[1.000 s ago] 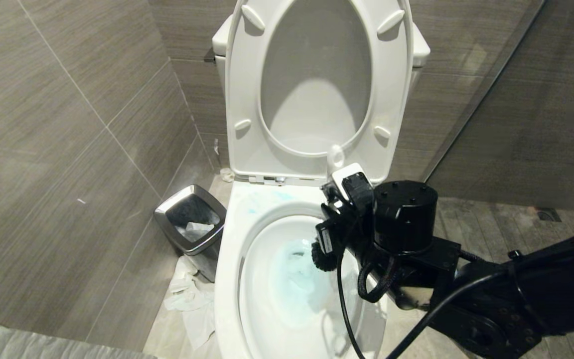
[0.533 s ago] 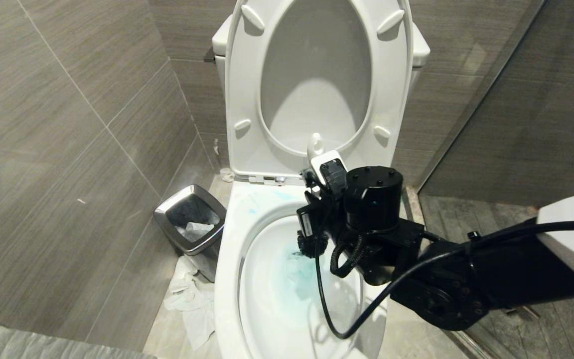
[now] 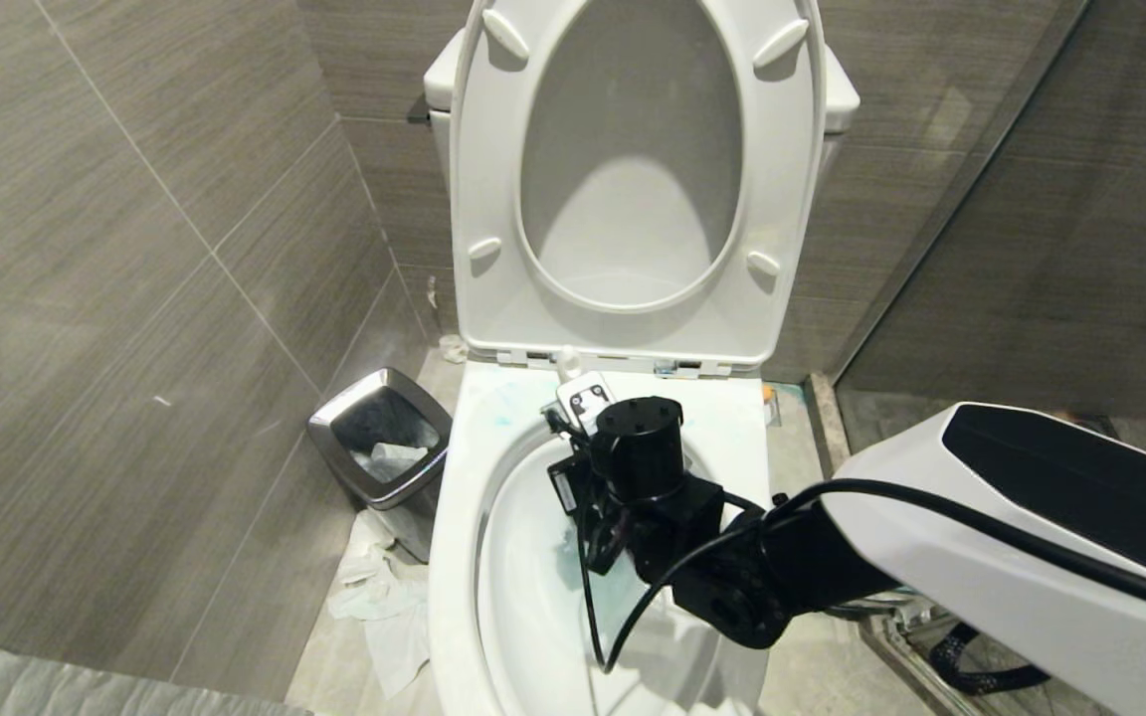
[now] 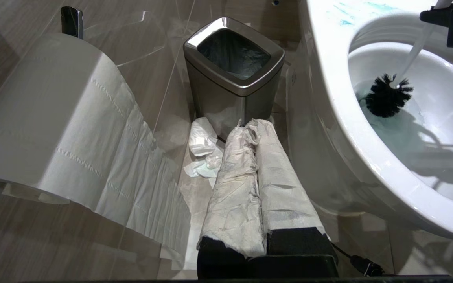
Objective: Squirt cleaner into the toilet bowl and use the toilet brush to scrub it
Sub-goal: Scrub the toilet bowl
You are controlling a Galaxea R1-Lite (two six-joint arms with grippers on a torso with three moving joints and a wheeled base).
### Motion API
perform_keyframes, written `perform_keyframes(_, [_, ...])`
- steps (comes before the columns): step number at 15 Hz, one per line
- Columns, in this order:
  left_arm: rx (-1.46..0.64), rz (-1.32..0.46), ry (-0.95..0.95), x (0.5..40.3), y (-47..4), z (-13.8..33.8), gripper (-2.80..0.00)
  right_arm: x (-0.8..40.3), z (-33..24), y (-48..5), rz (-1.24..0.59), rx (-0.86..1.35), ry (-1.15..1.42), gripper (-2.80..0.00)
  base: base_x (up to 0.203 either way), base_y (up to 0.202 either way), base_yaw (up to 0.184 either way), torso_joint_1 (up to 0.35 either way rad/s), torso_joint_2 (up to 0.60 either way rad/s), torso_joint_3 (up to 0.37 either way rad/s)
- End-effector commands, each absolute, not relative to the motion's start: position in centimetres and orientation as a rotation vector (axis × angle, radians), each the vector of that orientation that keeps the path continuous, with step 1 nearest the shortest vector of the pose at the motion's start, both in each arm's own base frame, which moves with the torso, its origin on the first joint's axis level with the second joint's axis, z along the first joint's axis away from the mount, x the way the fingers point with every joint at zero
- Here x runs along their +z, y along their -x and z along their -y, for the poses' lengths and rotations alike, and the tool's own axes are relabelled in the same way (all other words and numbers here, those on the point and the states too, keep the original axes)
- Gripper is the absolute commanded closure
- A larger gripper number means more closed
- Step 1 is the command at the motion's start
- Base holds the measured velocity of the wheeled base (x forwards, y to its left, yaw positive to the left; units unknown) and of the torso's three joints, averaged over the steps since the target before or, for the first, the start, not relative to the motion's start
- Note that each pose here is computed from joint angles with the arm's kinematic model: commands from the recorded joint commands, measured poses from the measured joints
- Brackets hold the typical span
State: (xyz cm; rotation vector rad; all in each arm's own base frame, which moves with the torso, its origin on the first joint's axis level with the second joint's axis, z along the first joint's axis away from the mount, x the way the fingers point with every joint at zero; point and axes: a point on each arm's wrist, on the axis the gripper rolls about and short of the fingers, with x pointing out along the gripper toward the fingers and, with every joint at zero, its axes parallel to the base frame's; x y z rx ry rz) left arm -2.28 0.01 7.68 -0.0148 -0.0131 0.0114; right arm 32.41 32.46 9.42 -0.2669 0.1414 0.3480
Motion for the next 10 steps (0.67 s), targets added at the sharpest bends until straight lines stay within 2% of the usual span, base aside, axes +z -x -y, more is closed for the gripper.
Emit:
perform_keyframes(1, [0.012,0.006,0.015,7.5,2.2,0.0,0.0,9.1,-32.6,-32.4,-0.142,0.347,0.27,0.0,0.0,0.0,0.0,0.0,0.0,0.0])
perform_keyframes(7, [0.012,0.006,0.014,7.5,2.2,0.0,0.0,18.1,-29.9,-27.4,-0.033,0.382,0.193,0.0,0.0,0.0,0.0,0.0,0.0,0.0])
perform_keyframes(10, [0.012,0.006,0.015,7.5,2.2,0.0,0.0,18.4,-29.6,-26.5,-0.055,0.397,0.212,0.0,0.0,0.0,0.0,0.0,0.0,0.0])
